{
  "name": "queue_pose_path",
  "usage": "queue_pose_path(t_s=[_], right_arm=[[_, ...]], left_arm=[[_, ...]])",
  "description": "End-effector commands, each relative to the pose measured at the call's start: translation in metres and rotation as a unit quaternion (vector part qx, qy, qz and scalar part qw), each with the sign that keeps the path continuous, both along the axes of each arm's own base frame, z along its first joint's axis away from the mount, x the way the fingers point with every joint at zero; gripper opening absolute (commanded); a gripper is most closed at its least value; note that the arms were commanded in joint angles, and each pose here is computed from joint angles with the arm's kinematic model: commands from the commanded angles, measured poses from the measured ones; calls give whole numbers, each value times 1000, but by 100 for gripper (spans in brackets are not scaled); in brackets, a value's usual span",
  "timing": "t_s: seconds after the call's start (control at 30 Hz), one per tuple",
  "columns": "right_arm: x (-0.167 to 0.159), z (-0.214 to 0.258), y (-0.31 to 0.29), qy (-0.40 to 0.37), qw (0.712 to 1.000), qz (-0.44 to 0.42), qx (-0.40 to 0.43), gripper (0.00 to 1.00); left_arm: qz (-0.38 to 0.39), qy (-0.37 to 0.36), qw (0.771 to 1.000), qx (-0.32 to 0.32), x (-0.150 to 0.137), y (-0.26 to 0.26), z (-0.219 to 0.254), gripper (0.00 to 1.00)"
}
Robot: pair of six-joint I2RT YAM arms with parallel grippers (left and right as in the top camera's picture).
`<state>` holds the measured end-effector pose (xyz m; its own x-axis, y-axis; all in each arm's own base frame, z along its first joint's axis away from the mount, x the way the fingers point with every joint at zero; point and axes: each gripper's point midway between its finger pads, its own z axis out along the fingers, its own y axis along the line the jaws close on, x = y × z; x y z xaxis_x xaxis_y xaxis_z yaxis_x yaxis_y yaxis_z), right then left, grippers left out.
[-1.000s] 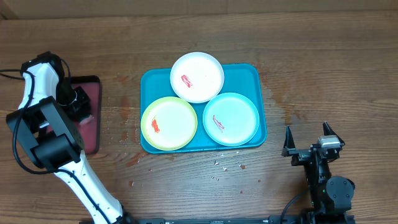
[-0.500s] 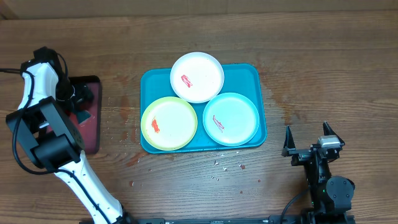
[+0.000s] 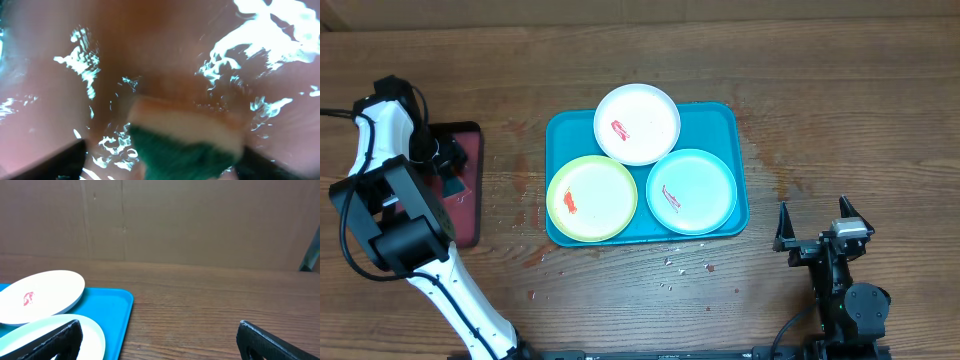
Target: Clean dirty plates on tray and stack at the side
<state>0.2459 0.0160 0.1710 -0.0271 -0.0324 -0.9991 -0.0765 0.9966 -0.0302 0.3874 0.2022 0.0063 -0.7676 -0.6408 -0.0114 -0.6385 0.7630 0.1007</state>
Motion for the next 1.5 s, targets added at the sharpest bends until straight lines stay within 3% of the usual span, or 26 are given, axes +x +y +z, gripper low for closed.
queue_pose_path(t_s=[0.0,0.07,0.2,0.37,0.43,0.47,0.53,0.57,0.6,0.63,1.0,1.03,1.07,1.1,1.17,1.2,1.23,1.33,1.37,1.4,1.43,1.47], right_arm=[[0,-1,0,-3,1000,0,0,100],[0,-1,0,-3,1000,0,0,100],[0,-1,0,-3,1000,0,0,100],[0,-1,0,-3,1000,0,0,100],[0,-1,0,-3,1000,0,0,100],[0,-1,0,-3,1000,0,0,100],[0,-1,0,-3,1000,0,0,100],[0,-1,0,-3,1000,0,0,100],[0,-1,0,-3,1000,0,0,100],[0,-1,0,-3,1000,0,0,100],[0,-1,0,-3,1000,0,0,100],[0,-1,0,-3,1000,0,0,100],[0,-1,0,-3,1000,0,0,100],[0,-1,0,-3,1000,0,0,100],[0,-1,0,-3,1000,0,0,100],[0,-1,0,-3,1000,0,0,100],[0,-1,0,-3,1000,0,0,100],[0,-1,0,-3,1000,0,0,100],[0,-1,0,-3,1000,0,0,100],[0,-1,0,-3,1000,0,0,100],[0,-1,0,-3,1000,0,0,100],[0,-1,0,-3,1000,0,0,100]], left_arm=[[-4,25,1000,-17,-9,-7,-8,100],[-3,33,999,-35,-14,-15,-7,100],[0,44,996,-73,-21,-29,-6,81],[1,58,995,-81,-28,-33,-5,23],[0,60,995,-80,-29,-33,-4,6],[1,61,995,-79,-29,-32,-4,4],[0,60,995,-78,-29,-32,-5,6],[0,57,995,-77,-28,-31,-5,21],[-2,54,996,-75,-26,-30,-5,64],[-2,53,996,-74,-26,-30,-5,100],[-6,13,1000,-11,-3,-4,-8,100],[-6,11,1000,-10,-2,-4,-8,88],[-6,9,1000,-8,-1,-3,-8,67],[-6,8,1000,-8,-1,-3,-8,59],[-6,5,1000,-6,1,-2,-8,17],[-6,4,1000,-6,1,-2,-8,4],[-6,4,1000,-6,1,-2,-8,4],[-5,5,1000,-7,1,-3,-8,4],[-5,8,1000,-9,-1,-3,-8,16],[-6,12,1000,-12,-3,-5,-8,36],[-5,15,1000,-15,-5,-6,-8,73],[-5,20,1000,-19,-7,-8,-8,100]])
